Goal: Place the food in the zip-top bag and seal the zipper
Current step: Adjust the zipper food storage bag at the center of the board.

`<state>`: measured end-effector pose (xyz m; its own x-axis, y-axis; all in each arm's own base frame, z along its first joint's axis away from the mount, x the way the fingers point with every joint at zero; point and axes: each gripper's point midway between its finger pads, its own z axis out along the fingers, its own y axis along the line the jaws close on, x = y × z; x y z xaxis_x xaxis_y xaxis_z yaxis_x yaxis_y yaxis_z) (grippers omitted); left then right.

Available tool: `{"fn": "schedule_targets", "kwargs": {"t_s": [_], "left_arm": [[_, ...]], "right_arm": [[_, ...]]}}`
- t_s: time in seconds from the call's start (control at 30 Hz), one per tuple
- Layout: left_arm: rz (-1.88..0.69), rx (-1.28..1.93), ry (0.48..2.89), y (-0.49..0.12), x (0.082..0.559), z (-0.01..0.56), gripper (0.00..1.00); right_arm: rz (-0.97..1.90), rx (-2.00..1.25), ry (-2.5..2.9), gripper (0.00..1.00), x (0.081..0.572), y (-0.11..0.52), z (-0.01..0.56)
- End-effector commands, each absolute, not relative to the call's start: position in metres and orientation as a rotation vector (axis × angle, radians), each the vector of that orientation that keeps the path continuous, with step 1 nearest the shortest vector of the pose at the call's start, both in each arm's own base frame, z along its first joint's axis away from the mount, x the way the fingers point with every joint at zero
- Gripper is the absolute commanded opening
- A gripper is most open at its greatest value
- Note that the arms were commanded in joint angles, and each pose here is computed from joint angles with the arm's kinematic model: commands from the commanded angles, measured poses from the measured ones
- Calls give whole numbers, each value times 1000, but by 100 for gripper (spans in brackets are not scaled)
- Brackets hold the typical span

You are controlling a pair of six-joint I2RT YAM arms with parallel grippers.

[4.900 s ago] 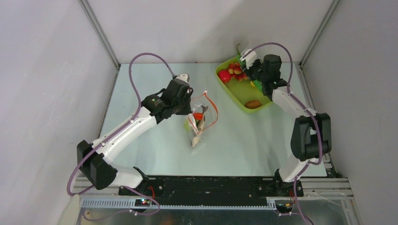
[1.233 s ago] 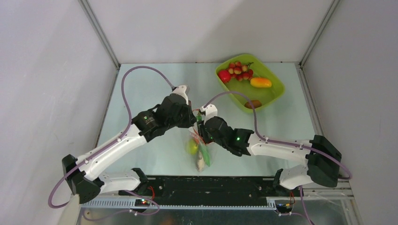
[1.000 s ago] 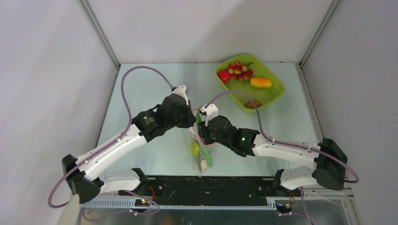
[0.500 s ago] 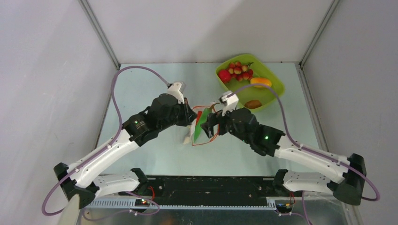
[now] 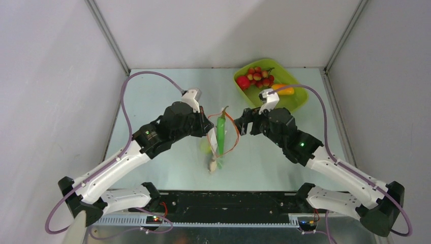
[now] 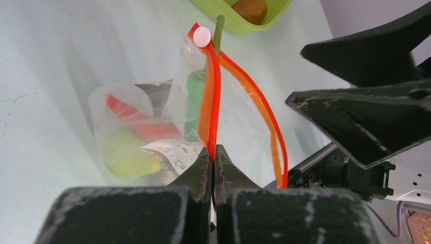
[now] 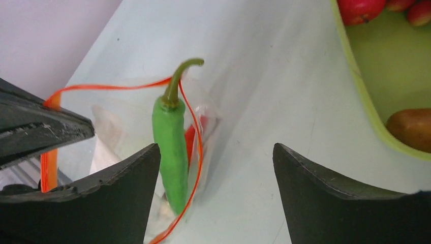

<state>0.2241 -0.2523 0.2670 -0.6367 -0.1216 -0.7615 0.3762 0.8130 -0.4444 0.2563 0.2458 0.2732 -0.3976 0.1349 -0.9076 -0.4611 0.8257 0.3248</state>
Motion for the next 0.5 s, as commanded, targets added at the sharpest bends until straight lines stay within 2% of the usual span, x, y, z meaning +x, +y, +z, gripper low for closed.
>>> {"fn": "schedule_targets", "kwargs": {"t_s": [0.0,0.13,0.27,0.47], "left_arm": [[-785,196,2065,-253,224,286,1],[-787,199,2070,-253,223,283,1],[-786,199,2072,-253,223,283,1],[-788,199,2063,-251,222,284,1]], "right_arm": [[728,-286,1916,84,250,257,255],[756,-309,1938,81,252,269,242],[740,-292,1950,74,264,275,232],[734,-277,2006,40,273,283,210]]}}
